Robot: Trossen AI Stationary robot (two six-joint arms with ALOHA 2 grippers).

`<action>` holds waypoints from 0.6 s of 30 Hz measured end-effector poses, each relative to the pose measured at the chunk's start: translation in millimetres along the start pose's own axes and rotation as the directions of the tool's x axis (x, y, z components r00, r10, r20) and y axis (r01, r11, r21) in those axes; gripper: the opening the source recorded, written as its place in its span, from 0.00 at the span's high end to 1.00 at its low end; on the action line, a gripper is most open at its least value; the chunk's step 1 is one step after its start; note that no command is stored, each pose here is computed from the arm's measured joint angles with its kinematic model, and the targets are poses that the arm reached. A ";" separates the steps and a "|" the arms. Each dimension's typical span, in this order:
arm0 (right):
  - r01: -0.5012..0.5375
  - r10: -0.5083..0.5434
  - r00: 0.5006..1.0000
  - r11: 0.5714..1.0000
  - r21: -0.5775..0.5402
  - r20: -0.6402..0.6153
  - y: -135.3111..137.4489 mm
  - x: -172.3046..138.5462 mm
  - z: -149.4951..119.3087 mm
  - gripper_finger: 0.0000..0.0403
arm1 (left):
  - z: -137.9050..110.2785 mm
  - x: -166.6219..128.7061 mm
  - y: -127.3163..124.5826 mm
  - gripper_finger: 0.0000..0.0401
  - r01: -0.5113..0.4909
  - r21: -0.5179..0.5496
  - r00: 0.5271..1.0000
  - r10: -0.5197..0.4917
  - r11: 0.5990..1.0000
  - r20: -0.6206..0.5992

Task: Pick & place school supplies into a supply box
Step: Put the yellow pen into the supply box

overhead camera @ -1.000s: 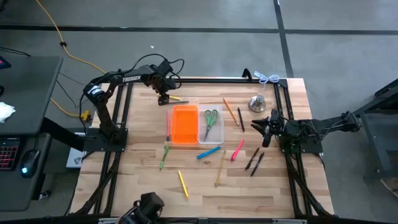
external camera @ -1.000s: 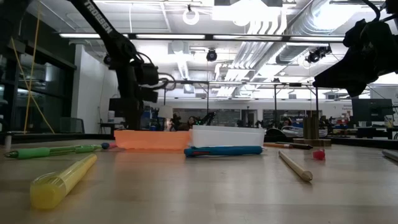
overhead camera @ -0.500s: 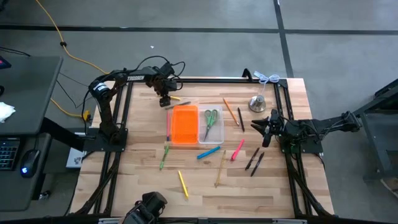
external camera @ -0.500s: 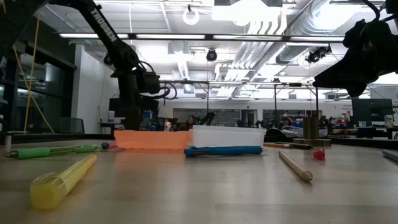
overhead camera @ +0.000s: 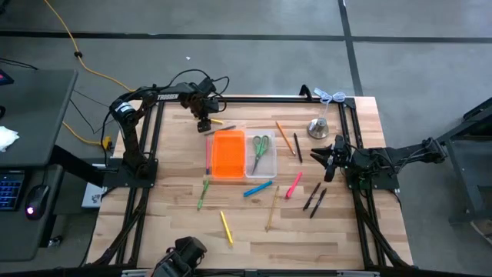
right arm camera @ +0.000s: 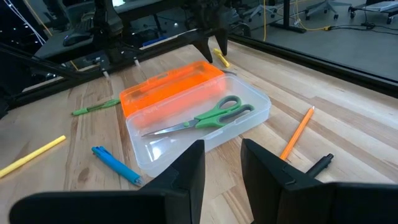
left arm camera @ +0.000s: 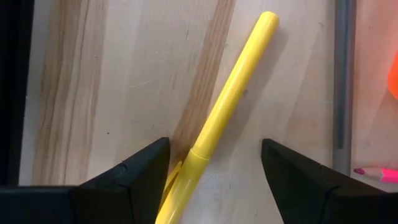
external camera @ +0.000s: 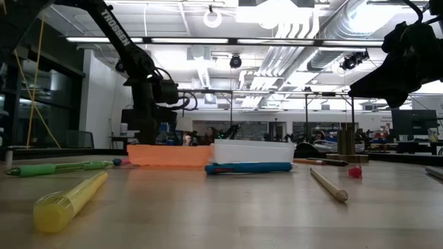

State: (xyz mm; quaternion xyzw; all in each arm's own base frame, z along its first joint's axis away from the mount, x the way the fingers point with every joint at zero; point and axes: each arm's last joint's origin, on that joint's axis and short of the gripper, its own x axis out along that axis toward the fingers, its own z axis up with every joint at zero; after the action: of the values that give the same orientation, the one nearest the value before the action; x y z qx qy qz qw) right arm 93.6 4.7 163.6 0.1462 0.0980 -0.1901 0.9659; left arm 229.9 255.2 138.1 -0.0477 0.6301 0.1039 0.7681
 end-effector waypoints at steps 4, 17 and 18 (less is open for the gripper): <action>0.000 0.000 1.000 1.000 0.000 0.000 0.0 0.0 0.0 0.79 | -0.1 0.2 0.1 0.29 -0.002 -0.003 1.000 0.002 1.000 -0.002; 0.000 0.000 1.000 1.000 0.000 0.000 0.0 0.0 0.0 0.79 | 0.2 0.5 0.7 0.46 -0.026 -0.042 1.000 0.025 0.999 -0.009; 0.000 0.000 1.000 1.000 0.000 0.000 0.0 0.0 0.0 0.79 | 0.3 0.5 0.8 0.49 -0.027 -0.048 1.000 0.027 0.998 -0.008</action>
State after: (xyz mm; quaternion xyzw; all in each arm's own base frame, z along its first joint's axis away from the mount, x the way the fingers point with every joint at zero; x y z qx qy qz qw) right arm 93.6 4.7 163.6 0.1460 0.0980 -0.1902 0.9659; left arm 230.1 256.1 137.7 -0.0580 0.6309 0.1292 0.7628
